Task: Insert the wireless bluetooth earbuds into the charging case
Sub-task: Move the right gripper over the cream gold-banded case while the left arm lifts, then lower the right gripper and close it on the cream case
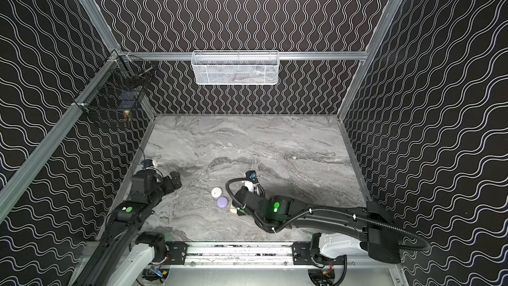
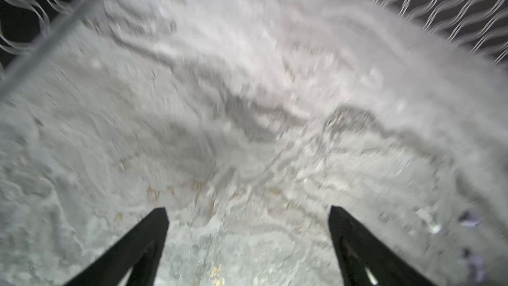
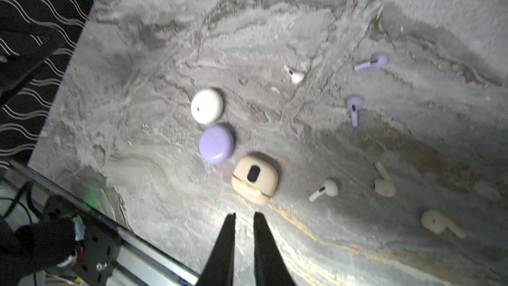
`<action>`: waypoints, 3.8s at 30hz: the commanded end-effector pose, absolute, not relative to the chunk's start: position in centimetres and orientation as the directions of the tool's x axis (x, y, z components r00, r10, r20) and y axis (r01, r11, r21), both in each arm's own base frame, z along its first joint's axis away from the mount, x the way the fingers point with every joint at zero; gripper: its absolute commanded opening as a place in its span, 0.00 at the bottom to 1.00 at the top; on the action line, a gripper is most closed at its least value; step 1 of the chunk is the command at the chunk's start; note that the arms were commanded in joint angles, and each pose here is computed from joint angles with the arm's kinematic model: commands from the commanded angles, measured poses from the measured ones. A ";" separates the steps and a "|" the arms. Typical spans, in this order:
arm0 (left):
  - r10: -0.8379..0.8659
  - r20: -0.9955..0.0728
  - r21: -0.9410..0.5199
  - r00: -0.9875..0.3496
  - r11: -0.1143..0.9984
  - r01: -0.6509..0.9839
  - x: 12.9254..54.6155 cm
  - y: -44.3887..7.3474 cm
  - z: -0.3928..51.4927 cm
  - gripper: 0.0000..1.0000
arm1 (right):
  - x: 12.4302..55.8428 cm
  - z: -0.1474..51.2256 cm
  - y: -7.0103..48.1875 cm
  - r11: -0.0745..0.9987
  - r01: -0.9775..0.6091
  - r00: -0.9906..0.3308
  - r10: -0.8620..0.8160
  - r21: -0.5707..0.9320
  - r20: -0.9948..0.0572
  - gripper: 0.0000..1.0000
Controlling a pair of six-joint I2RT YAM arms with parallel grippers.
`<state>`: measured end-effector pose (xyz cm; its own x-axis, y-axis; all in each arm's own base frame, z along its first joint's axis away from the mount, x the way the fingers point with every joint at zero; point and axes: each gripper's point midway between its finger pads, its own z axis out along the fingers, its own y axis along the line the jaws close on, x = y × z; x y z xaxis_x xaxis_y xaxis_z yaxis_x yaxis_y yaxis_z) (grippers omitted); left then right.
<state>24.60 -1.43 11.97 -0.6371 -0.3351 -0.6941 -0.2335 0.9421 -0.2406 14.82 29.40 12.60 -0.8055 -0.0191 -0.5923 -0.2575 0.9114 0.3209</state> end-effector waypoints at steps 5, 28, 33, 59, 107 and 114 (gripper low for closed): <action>-0.322 -0.767 -0.331 -0.555 0.939 -0.088 25.1 -3.4 14.5 0.89 | 12.4 7.5 29.2 0.933 -0.184 -0.880 -0.015 0.311 -0.474 0.02; -0.322 -0.764 -0.338 -0.559 0.938 -0.078 25.1 -3.7 14.3 0.86 | 12.9 2.7 31.8 0.935 -0.193 -0.907 -0.054 0.297 -0.418 0.08; -0.322 -0.763 -0.339 -0.561 0.938 -0.077 25.1 -3.7 14.3 0.86 | 13.8 1.7 31.6 0.941 -0.161 -0.916 -0.031 0.297 -0.400 0.08; -0.325 -0.768 -0.339 -0.552 0.937 -0.080 25.0 -3.6 14.4 0.87 | 21.3 -0.9 31.8 0.973 -0.072 -0.922 0.019 0.218 -0.388 0.20; -0.338 -0.776 -0.329 -0.533 0.937 -0.116 25.1 -2.9 14.5 0.90 | 34.7 7.0 41.7 0.918 -0.274 -0.832 -0.076 0.287 -0.550 0.70; -0.377 -0.759 -0.301 -0.532 0.926 -0.227 24.7 -1.2 13.8 0.92 | 33.2 6.1 43.6 0.923 -0.303 -0.827 -0.132 0.236 -0.546 0.80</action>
